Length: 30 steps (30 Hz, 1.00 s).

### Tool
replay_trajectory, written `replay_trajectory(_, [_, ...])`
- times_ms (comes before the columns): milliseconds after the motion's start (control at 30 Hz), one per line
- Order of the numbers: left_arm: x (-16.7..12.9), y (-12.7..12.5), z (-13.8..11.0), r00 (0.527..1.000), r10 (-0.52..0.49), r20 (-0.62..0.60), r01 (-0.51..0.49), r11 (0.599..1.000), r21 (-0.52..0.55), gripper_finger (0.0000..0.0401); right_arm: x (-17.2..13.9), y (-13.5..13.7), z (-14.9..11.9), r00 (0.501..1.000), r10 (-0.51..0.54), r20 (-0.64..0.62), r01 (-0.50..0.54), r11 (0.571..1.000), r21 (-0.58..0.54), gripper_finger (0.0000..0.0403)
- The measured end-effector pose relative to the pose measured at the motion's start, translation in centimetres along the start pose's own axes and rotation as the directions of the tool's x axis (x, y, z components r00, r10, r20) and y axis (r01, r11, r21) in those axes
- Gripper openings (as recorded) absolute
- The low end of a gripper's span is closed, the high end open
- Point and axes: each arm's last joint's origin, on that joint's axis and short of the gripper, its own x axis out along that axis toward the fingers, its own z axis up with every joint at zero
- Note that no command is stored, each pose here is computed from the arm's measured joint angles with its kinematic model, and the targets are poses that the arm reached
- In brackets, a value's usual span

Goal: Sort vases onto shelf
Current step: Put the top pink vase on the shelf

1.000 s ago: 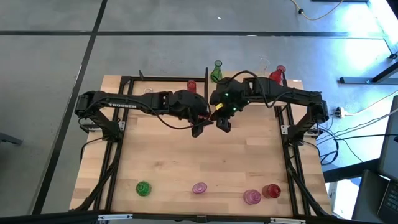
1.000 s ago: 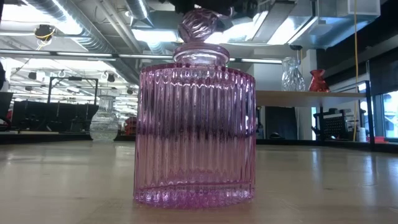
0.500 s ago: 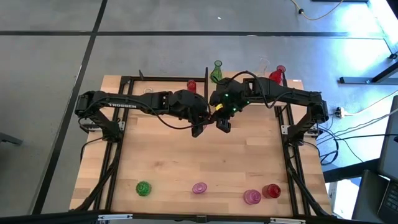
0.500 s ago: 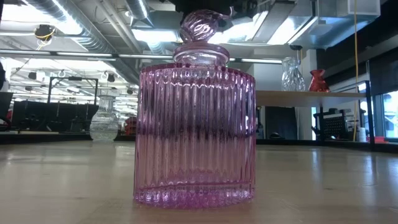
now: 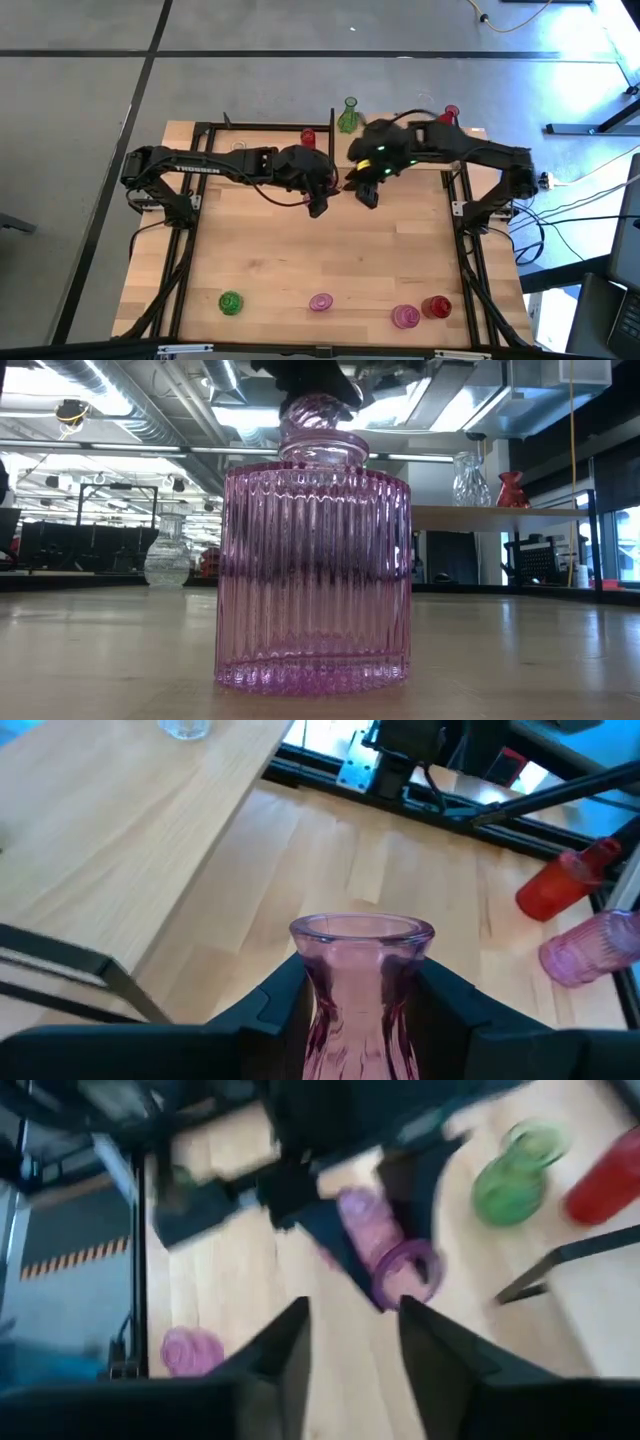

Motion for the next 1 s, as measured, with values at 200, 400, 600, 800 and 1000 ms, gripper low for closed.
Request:
replay_trajectory(200, [0.0,-0.2,0.7,0.997,-0.012,0.07,0.012,1.0,0.0,0.0117,-5.1,0.5,-0.1,0.976,-0.049,0.213,0.037,0.998,0.059,0.0223])
replay_trajectory(400, [-0.3,-0.7,2.4,0.967,-0.065,0.246,0.067,0.998,0.003,0.0117,-9.7,0.6,-1.4,0.933,-0.128,0.337,0.087,0.987,0.132,0.0251])
replay_trajectory(600, [-1.1,-1.1,4.4,0.884,-0.131,0.448,0.122,0.991,0.049,0.0117,-11.1,1.6,-2.6,0.922,-0.169,0.348,0.12,0.98,0.157,0.0245])
replay_trajectory(800, [-1.9,-0.7,5.9,0.8,-0.144,0.583,0.145,0.988,0.044,0.0117,-11.0,3.2,-3.4,0.895,-0.251,0.368,0.198,0.964,0.177,0.0244])
replay_trajectory(1000, [-2.5,-0.8,6.6,0.736,-0.187,0.651,0.19,0.98,0.068,0.0117,-8.8,4.5,-5.1,0.86,-0.317,0.4,0.243,0.943,0.226,0.0244])
